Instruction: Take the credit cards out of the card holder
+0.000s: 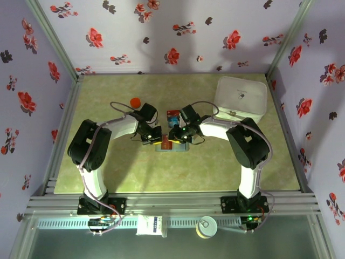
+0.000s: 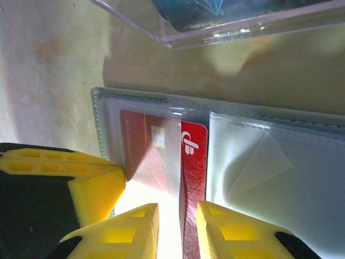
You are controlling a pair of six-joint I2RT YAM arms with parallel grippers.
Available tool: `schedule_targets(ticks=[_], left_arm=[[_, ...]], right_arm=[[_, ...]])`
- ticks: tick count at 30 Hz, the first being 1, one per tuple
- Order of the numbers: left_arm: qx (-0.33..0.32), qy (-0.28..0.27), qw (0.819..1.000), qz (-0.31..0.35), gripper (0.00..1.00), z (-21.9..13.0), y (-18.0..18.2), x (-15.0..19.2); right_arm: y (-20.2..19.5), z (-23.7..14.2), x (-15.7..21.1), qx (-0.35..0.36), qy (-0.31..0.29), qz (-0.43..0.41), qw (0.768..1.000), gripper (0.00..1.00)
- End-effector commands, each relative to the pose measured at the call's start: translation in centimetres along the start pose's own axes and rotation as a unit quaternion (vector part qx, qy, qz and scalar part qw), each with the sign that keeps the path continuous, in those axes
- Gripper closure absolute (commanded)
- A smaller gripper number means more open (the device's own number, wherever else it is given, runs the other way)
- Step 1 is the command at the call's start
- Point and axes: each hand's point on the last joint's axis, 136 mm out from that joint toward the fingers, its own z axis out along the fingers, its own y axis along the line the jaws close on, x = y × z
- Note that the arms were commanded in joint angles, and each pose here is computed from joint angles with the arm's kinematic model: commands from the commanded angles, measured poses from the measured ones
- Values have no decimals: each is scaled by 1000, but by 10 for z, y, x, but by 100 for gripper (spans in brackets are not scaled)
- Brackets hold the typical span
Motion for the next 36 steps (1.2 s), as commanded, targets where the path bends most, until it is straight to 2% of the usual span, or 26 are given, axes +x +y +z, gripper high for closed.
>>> schedule_targets(ticks=[1, 8, 23, 36], left_arm=[[-23, 21, 999, -7, 100, 9, 12, 7], [-24, 23, 999, -7, 100, 9, 13, 7], [-24, 25, 999, -7, 100, 10, 13, 7], [-24, 26, 999, -8, 100, 10, 14, 8]], right_arm=[[-13, 8, 3, 12, 10, 14, 1000, 74], [-15, 12, 4, 12, 14, 15, 1000, 75], [14, -6, -8, -58, -19, 17, 998, 80], [14, -6, -8, -82, -19, 27, 996, 86]])
